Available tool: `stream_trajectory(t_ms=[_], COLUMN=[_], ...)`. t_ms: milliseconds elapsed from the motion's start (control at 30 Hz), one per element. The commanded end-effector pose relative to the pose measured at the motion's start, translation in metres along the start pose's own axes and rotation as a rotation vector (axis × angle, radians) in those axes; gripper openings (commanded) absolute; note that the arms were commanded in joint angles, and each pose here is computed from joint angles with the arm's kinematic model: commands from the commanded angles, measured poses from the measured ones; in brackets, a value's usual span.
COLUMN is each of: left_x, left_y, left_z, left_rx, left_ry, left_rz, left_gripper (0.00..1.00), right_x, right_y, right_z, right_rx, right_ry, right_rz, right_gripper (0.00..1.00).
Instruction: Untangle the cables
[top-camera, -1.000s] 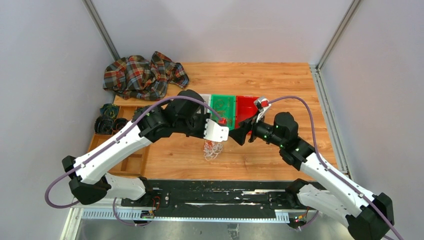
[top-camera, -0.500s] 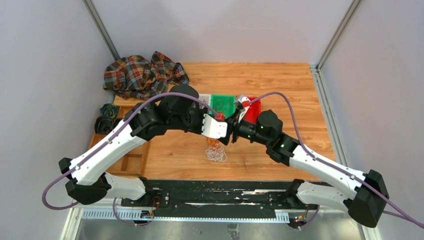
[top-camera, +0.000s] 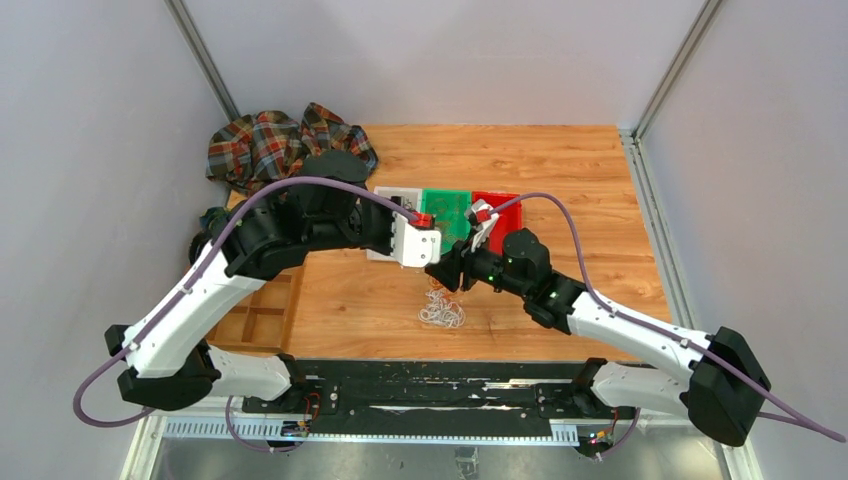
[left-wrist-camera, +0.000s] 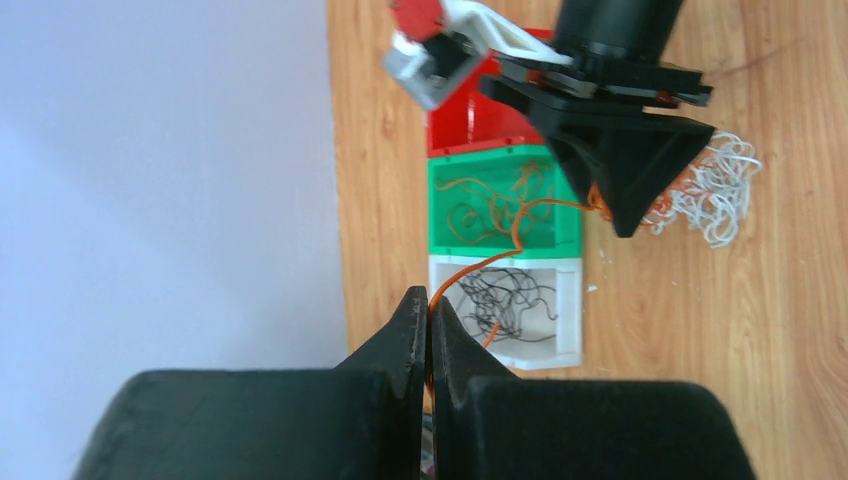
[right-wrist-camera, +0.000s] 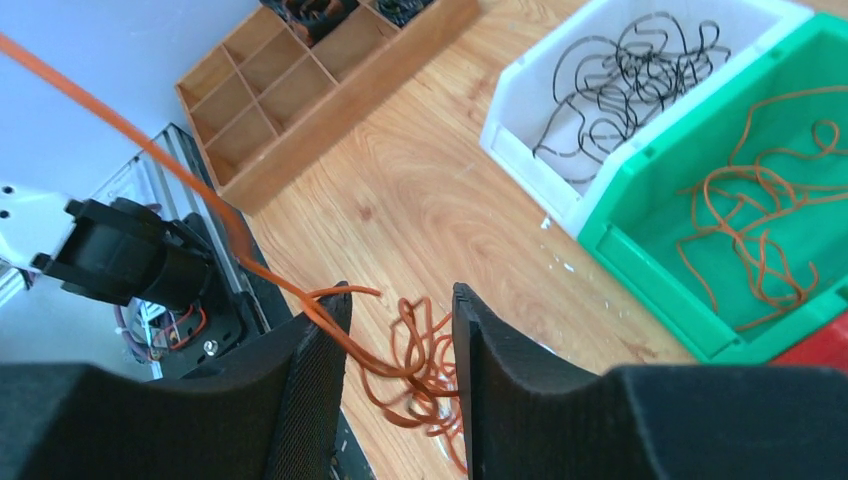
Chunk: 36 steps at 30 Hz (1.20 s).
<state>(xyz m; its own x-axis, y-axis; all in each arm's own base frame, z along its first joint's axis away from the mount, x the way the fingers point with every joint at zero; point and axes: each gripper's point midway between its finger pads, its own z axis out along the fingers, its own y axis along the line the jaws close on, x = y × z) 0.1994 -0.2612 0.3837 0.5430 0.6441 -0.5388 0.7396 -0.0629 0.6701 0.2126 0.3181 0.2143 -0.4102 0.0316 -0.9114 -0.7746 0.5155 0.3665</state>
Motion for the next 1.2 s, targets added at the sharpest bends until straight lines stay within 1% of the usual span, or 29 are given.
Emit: stream_trajectory(t_ms=[0,233,367,500,667,733,800,967,1067,1167], left_x=[-0.016,-0.034,-0.051,-0.078,-0.1,-0.105,-0.107,-0.099,-0.098,-0.097], left_y=[0.03,0.076,0.118,0.16,0.191,0.193,0.19,0.178,0.177,0.177], left_z=[-0.022,-0.045,-0.067,-0.101,-0.135,-0.14,-0.139,-0.126,-0.122,-0.121], left_rx=[-0.107,-0.256,-0.425,-0.644,-0.843,-0.859,-0.844,-0.803,-0.797,-0.798], left_ry=[-0.026,-0.031,-0.057,-0.161,-0.28,-0.31,-0.324,-0.312,-0.307,-0.302], left_rz=[0.05,0.087,0.092,0.083,0.064,0.057,0.057,0.058,0.055,0.053], left_gripper=[0.01,0.0,0.01,0.01,0.01,0.01,0.01,0.01,0.01,0.01], right_x=[0.016,0.038,0.041,0.041,0.046,0.047,0.037,-0.014,-0.042,-0.05], right_y=[-0.005,-0.01,-0.01,-0.009,-0.008,-0.009,-0.006,0.009,0.023,0.036], right_z=[-0.002,-0.004,-0.004,-0.004,-0.003,-0.003,-0.006,-0.017,-0.019,-0.01], right_rx=[0.027,0.035,0.034,0.03,0.029,0.035,0.029,0.011,-0.032,-0.086], right_ry=[0.009,0.038,0.042,0.04,0.052,0.055,0.035,-0.074,-0.133,-0.123], right_rz=[0.027,0.075,0.082,0.086,0.096,0.099,0.087,0.036,0.006,-0.005], right_gripper=[0.43,0.49,0.53,0.54,0.54,0.54,0.54,0.65,0.66,0.65])
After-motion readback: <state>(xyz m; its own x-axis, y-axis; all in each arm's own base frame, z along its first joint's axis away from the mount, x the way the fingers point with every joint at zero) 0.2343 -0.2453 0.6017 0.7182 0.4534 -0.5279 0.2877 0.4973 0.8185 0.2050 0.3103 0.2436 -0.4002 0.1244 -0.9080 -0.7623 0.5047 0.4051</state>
